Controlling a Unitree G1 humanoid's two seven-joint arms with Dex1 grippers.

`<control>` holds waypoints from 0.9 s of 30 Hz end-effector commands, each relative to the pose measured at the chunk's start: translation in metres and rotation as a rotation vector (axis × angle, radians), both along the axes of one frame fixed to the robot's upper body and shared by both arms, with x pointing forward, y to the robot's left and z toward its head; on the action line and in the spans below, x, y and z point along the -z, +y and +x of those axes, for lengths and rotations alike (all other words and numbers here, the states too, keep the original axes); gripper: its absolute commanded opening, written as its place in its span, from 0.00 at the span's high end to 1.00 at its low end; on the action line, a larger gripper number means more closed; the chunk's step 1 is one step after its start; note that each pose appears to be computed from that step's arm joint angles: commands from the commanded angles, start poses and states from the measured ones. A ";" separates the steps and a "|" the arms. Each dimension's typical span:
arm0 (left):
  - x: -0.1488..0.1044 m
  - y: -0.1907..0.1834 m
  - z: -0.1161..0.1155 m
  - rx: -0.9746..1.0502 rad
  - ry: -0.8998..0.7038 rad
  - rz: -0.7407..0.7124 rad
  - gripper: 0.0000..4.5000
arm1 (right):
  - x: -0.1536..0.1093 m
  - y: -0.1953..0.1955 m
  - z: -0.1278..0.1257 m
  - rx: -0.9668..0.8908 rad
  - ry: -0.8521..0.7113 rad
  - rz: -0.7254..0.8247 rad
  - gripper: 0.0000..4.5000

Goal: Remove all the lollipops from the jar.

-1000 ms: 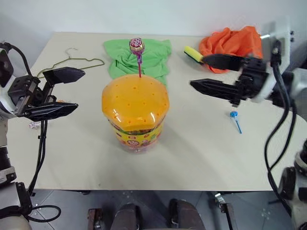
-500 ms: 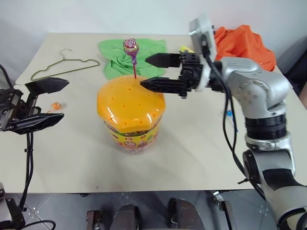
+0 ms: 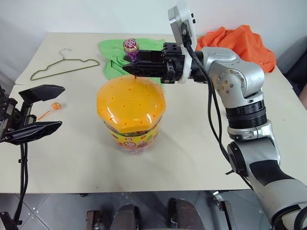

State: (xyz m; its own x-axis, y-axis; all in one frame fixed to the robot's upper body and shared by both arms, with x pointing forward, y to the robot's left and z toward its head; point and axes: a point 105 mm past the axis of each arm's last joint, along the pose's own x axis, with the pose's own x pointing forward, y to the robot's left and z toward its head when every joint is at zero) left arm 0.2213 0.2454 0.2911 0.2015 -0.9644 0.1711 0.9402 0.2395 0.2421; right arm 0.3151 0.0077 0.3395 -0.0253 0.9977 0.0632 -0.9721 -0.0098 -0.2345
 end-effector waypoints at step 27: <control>-0.001 -0.006 0.013 0.062 0.011 0.000 0.00 | 0.109 -0.331 0.041 1.313 0.429 -0.496 0.99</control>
State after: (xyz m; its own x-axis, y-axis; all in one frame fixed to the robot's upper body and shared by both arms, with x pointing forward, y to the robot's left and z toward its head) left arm 0.2365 0.2402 0.2894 0.1436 -0.9726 0.1826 0.9628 0.1800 0.2017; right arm 0.3635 -0.3085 0.2187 0.8075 0.2647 -0.5272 -0.3859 0.9130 -0.1326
